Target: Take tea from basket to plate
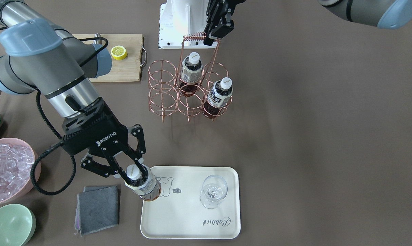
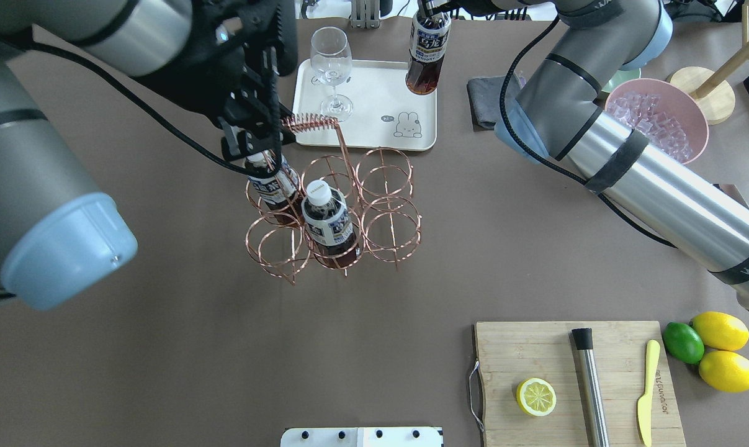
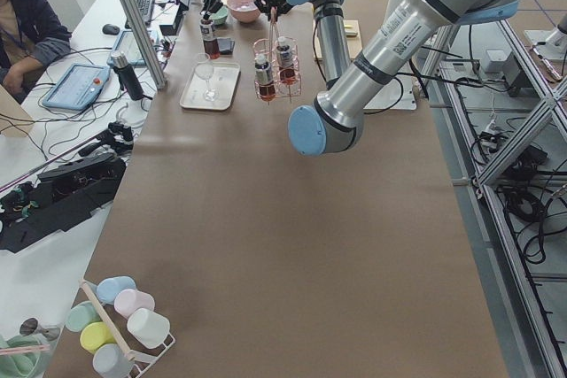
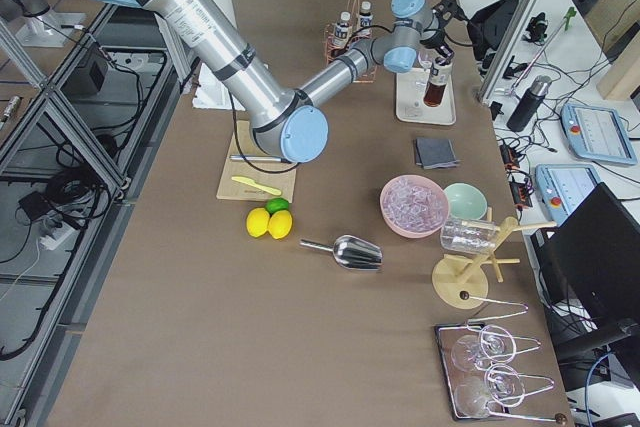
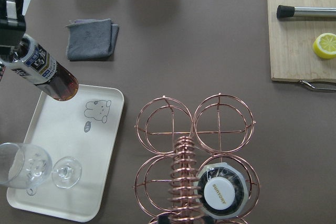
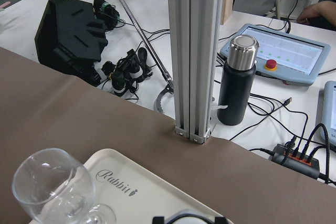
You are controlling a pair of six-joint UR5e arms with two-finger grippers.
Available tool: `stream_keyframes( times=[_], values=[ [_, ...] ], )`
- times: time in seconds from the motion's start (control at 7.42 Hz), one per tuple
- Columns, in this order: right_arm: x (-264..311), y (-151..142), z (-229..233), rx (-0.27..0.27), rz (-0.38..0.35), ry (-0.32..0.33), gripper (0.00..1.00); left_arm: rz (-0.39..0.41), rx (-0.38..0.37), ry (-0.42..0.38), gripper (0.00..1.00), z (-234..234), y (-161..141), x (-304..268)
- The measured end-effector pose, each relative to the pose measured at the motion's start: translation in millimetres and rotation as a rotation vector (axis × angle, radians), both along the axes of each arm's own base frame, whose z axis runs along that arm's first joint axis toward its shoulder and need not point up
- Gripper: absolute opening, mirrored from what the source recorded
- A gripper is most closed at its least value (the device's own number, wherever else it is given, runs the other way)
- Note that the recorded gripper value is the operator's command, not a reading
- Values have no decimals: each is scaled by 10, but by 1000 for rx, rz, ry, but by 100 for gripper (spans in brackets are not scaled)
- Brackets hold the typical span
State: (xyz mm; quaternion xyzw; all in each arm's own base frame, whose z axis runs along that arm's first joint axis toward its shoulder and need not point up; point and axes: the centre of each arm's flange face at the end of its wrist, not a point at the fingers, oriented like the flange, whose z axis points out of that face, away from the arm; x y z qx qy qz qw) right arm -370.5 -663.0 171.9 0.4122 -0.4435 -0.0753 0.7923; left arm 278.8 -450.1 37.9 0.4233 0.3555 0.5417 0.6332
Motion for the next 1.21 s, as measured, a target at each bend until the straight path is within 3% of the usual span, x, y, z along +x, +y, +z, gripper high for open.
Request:
stream_keyframes(
  times=[0.54, 1.08, 1.21],
  values=[
    [-470, 72, 168, 1, 12, 29, 0, -26, -35, -70, 0, 899, -1039, -1104],
    [-664, 134, 245, 9, 4, 29, 0, -11, 5, -192, 0, 2047, -2163, -2132],
    [-694, 154, 240, 10, 0, 28, 35, -5, -5, -212, 0, 2359, -2373, -2380]
  ],
)
